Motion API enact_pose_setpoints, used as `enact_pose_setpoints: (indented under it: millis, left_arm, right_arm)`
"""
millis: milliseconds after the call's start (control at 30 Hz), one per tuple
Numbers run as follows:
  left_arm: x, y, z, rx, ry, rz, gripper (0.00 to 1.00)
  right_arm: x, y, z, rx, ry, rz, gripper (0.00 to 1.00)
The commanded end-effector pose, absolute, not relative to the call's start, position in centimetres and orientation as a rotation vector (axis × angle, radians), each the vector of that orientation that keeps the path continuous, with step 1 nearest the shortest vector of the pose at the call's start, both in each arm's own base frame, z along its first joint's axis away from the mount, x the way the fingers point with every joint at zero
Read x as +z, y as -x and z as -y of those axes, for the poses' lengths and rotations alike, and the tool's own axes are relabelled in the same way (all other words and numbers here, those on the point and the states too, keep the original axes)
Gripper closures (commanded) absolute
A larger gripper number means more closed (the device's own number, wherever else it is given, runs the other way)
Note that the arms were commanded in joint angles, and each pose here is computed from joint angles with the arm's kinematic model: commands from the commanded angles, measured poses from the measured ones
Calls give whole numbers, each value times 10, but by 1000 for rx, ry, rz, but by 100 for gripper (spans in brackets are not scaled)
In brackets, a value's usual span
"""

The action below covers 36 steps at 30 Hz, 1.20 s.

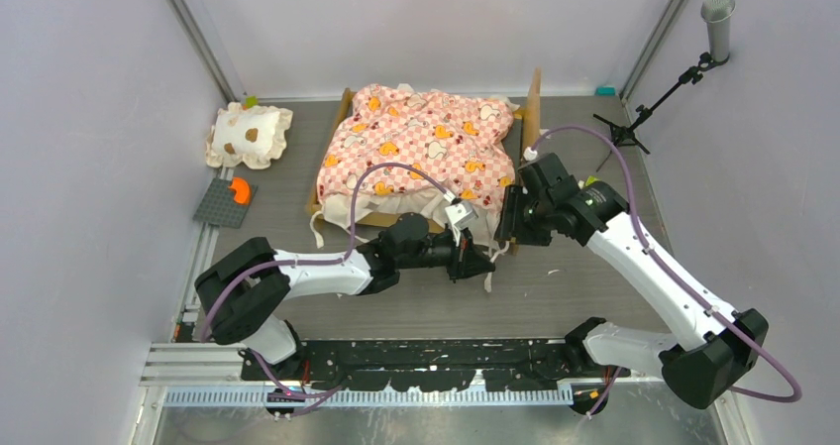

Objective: Set up the pet bed
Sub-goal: Cross the ropes on the bed frame.

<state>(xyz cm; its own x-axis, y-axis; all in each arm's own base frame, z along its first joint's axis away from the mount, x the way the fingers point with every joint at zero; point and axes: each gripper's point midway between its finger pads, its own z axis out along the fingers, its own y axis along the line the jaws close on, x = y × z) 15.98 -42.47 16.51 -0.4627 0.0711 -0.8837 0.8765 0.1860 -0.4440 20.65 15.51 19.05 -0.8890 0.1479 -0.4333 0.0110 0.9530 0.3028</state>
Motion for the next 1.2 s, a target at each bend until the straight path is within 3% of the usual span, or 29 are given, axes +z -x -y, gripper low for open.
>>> enact_pose_setpoints:
  millis: [0, 633, 1167]
  left_arm:
    - [186, -163, 433, -1378, -894, -1621, 100]
    - [182, -171, 433, -1340, -864, -1636, 100]
    - [192, -173, 433, -1343, -838, -1595, 100]
  right_arm:
    - [192, -208, -170, 535, -162, -2599, 48]
    - [177, -200, -167, 549, -251, -2608, 51]
    - [226, -202, -155, 659, -440, -2367, 50]
